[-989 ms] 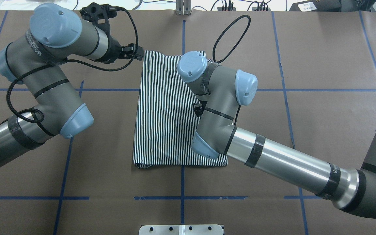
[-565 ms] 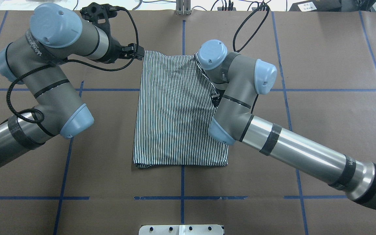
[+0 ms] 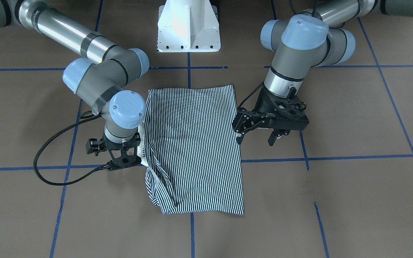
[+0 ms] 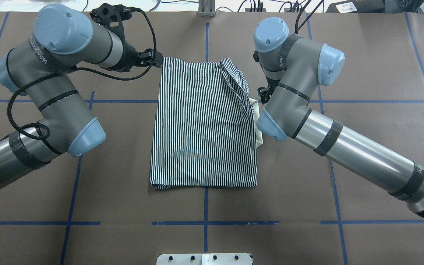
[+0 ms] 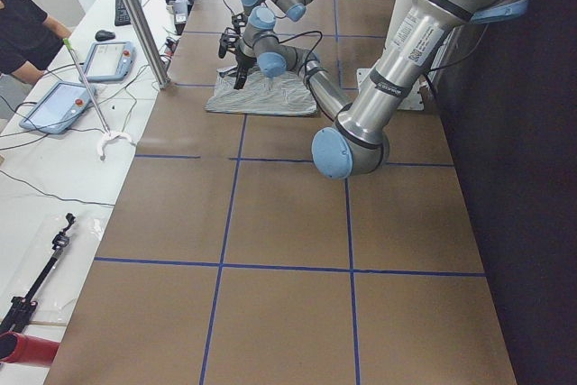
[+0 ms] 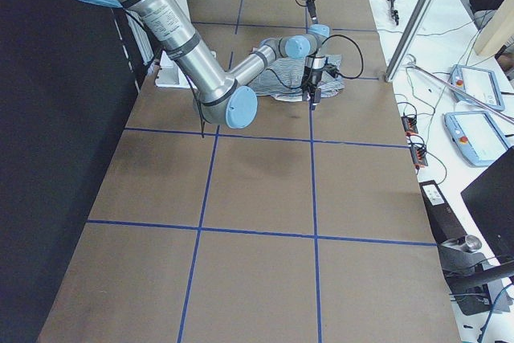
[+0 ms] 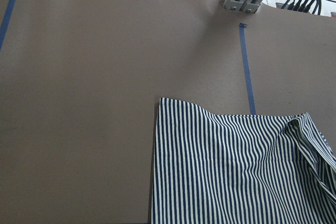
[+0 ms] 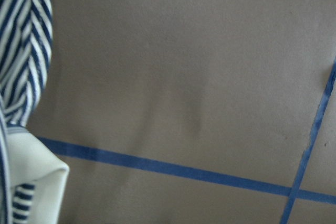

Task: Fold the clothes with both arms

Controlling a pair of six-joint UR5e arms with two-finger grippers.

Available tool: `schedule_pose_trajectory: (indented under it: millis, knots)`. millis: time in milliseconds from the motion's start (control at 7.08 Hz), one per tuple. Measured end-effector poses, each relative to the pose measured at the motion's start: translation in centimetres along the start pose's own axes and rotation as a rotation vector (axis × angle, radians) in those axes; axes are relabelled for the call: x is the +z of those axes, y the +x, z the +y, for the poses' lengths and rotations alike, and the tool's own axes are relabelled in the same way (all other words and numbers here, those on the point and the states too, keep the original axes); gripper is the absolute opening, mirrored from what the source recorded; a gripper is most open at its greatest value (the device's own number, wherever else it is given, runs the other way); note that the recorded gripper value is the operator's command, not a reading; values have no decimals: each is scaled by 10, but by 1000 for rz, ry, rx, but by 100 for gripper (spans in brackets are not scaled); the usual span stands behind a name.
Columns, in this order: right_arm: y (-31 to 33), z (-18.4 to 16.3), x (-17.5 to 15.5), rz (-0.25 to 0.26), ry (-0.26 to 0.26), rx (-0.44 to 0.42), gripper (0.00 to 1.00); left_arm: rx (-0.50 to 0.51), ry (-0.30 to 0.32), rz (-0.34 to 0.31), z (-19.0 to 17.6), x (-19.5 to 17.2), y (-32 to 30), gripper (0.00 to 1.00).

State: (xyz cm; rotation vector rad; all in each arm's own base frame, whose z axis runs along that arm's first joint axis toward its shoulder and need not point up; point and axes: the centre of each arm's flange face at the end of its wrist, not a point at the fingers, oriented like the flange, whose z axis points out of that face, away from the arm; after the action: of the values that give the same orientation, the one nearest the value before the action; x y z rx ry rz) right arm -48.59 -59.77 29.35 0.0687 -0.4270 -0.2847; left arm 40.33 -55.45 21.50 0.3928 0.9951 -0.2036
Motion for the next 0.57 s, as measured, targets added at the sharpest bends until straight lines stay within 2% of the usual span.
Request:
schedule_pose_trajectory:
  millis: [283,565]
  knots:
    - [-37,-42,-30,-51,69,30,100,4,0,2,0,-1,0,100]
    - [-75,-65,-31,-84,100,54,100,7,0,-1,-1,0,-2,100]
